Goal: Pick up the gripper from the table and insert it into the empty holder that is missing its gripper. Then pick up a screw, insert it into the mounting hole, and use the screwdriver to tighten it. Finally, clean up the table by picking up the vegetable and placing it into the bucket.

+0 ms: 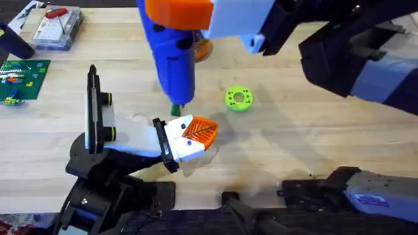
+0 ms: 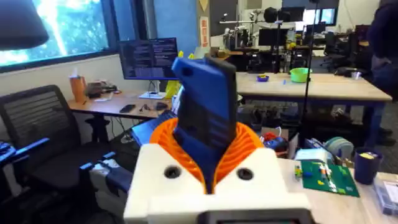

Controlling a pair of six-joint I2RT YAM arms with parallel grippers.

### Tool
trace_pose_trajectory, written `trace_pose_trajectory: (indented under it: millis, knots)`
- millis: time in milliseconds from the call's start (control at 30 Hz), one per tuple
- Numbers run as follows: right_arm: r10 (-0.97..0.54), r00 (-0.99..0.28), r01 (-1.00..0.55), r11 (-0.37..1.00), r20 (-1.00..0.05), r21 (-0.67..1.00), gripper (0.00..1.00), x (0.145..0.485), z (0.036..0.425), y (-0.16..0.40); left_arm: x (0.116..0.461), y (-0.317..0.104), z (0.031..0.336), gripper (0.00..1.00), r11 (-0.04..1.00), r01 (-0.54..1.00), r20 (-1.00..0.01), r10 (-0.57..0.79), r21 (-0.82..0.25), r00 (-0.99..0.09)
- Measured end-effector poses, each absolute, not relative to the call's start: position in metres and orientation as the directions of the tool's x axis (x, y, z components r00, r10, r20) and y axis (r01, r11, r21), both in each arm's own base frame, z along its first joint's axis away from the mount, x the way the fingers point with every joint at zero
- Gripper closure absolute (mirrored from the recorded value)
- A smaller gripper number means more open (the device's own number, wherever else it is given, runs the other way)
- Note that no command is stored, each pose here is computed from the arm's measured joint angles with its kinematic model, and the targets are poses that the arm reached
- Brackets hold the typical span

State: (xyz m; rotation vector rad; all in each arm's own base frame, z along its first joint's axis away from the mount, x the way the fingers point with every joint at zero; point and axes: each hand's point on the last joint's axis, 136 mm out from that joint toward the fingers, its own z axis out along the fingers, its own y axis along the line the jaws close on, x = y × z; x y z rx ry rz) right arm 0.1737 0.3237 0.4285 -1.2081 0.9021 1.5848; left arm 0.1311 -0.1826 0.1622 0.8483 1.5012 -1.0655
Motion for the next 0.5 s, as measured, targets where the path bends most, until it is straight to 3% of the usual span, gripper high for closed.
trace_pose_trajectory:
  millis: [500]
  knots:
    - [0.226, -0.112, -0.949, -0.315, -0.968, 0.036, 0.977, 0.17, 0.418, 0.329, 0.131, -0.183, 0.162, 0.989, 0.35, 0.918, -0.982, -0.025, -0.185, -0.188]
